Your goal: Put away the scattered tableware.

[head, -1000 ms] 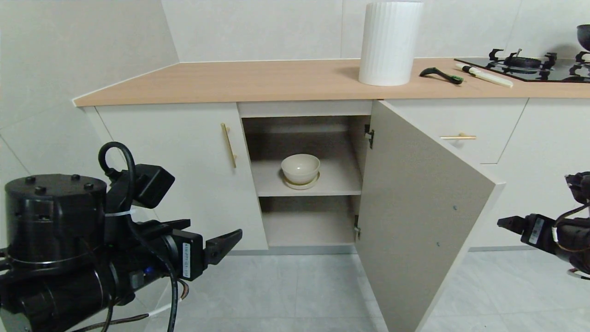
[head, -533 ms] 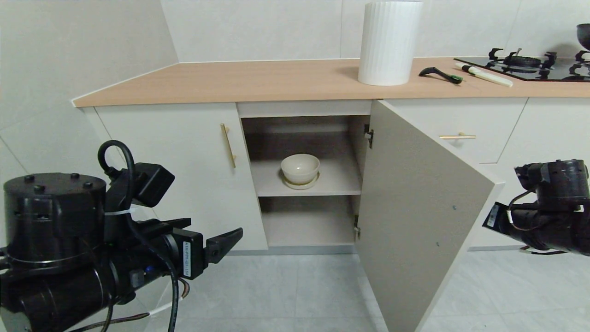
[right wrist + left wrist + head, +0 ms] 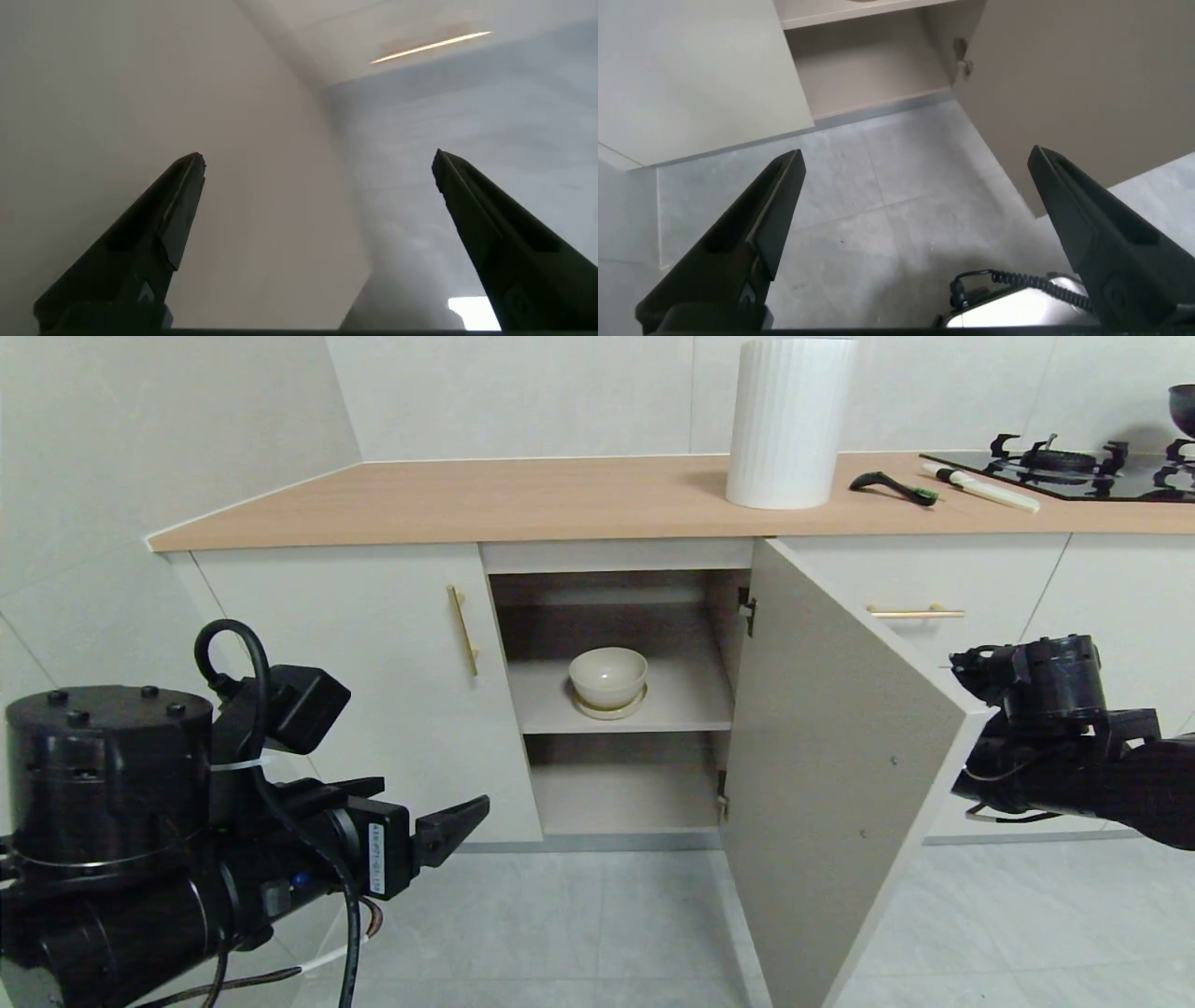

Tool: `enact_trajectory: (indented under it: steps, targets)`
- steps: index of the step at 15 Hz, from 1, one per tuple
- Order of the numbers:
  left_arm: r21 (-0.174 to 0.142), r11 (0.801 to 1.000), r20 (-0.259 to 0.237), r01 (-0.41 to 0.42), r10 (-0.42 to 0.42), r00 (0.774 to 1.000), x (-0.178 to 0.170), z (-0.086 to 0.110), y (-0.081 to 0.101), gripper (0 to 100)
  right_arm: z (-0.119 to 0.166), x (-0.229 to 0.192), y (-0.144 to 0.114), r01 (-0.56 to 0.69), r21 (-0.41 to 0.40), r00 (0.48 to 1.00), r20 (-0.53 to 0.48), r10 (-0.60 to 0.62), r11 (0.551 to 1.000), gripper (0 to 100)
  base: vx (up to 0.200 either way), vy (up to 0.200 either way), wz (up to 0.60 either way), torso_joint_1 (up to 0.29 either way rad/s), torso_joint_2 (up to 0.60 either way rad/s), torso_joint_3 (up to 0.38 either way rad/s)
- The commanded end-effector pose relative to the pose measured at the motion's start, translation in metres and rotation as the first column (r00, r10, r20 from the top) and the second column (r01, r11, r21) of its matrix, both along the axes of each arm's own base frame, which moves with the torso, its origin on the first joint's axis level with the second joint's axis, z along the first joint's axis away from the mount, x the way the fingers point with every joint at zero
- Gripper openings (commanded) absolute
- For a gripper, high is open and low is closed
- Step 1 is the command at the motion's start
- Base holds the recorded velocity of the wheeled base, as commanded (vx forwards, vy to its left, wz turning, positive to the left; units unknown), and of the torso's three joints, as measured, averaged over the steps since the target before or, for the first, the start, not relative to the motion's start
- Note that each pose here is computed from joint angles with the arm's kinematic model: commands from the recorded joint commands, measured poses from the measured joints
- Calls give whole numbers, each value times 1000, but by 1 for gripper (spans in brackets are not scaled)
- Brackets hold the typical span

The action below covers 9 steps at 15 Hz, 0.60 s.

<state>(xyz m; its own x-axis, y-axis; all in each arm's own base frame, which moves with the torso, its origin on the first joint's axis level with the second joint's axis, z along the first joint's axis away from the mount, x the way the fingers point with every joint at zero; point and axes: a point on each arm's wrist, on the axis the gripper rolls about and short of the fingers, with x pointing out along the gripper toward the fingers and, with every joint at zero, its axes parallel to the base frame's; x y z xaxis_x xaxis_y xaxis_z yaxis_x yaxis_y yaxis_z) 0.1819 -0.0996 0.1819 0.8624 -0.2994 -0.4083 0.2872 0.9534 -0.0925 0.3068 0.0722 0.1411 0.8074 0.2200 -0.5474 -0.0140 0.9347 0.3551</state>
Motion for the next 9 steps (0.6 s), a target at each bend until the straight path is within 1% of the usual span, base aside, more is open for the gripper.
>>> enact_trajectory:
  steps: [1, 3, 4, 5, 7, 8, 9]
  targets:
    - [-1, 1000, 2, -1, 1, 1000, 1, 1, 0, 100, 8, 1, 28, -91, 4, 996, -8, 91, 996, 100, 0, 0, 0, 0, 0, 0]
    - [-2, 1000, 5, -2, 2, 1000, 0, 1, 0, 100, 9, 8, 55, -156, 3, 988, -22, 156, 988, 100, 0, 0, 0, 0, 0, 0]
    - [-3, 1000, 8, -4, 4, 1000, 0, 2, 0, 100, 8, 10, 62, -174, 3, 984, -23, 174, 985, 100, 0, 0, 0, 0, 0, 0]
    - [-10, 1000, 26, -10, 10, 1000, 1, 5, 0, 100, 6, 15, 80, -214, 5, 977, -19, 214, 977, 100, 0, 0, 0, 0, 0, 0]
    - [-25, 1000, 56, -17, 18, 998, -1, 12, 3, 100, -2, 23, 108, -253, 14, 967, -22, 254, 967, 100, 0, 0, 0, 0, 0, 0]
    - [-29, 999, 65, -16, 18, 998, -2, 14, 4, 100, -2, 29, 121, -260, 36, 965, -12, 261, 965, 100, 0, 0, 0, 0, 0, 0]
    - [-32, 999, 71, -16, 18, 997, -3, 16, 4, 100, -2, 33, 126, -261, 49, 965, -5, 262, 964, 100, 0, 0, 0, 0, 0, 0]
